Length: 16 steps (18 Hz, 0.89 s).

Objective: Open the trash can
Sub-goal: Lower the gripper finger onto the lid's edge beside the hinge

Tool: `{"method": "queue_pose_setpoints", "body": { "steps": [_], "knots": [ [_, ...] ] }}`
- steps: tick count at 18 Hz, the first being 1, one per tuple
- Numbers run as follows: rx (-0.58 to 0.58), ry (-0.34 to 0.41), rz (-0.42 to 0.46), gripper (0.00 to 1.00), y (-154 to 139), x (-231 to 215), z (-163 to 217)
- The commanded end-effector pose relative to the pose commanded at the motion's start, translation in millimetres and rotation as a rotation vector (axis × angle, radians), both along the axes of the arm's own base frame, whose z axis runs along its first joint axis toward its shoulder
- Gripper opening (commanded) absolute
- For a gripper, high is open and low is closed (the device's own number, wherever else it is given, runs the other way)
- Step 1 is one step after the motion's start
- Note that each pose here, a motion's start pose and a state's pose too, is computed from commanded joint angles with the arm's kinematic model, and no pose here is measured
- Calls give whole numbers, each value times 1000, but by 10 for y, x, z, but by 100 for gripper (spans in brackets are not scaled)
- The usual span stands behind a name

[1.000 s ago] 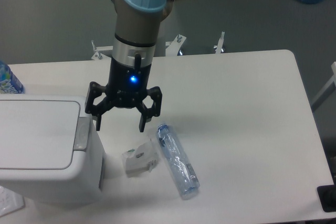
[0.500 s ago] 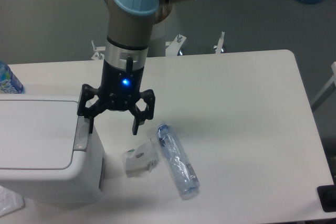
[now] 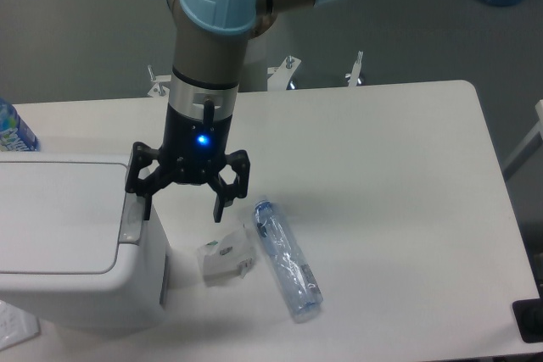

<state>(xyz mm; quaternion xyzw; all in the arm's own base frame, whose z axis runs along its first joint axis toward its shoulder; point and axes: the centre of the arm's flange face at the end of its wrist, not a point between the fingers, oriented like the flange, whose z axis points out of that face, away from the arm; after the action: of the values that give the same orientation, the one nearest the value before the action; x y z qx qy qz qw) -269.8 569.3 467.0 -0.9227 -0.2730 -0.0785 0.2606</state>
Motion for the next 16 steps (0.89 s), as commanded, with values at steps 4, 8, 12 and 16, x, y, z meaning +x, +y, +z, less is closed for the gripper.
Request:
{"method": "queue_pose_setpoints", "body": {
  "steps": [4,8,12,16],
  "knots": [
    [4,1,-1,100,9,7,24],
    [30,15,14,100,11,-7,205],
    [24,6,11,100,12,30,159],
    [20,4,4,100,29,75,134]
  ]
}}
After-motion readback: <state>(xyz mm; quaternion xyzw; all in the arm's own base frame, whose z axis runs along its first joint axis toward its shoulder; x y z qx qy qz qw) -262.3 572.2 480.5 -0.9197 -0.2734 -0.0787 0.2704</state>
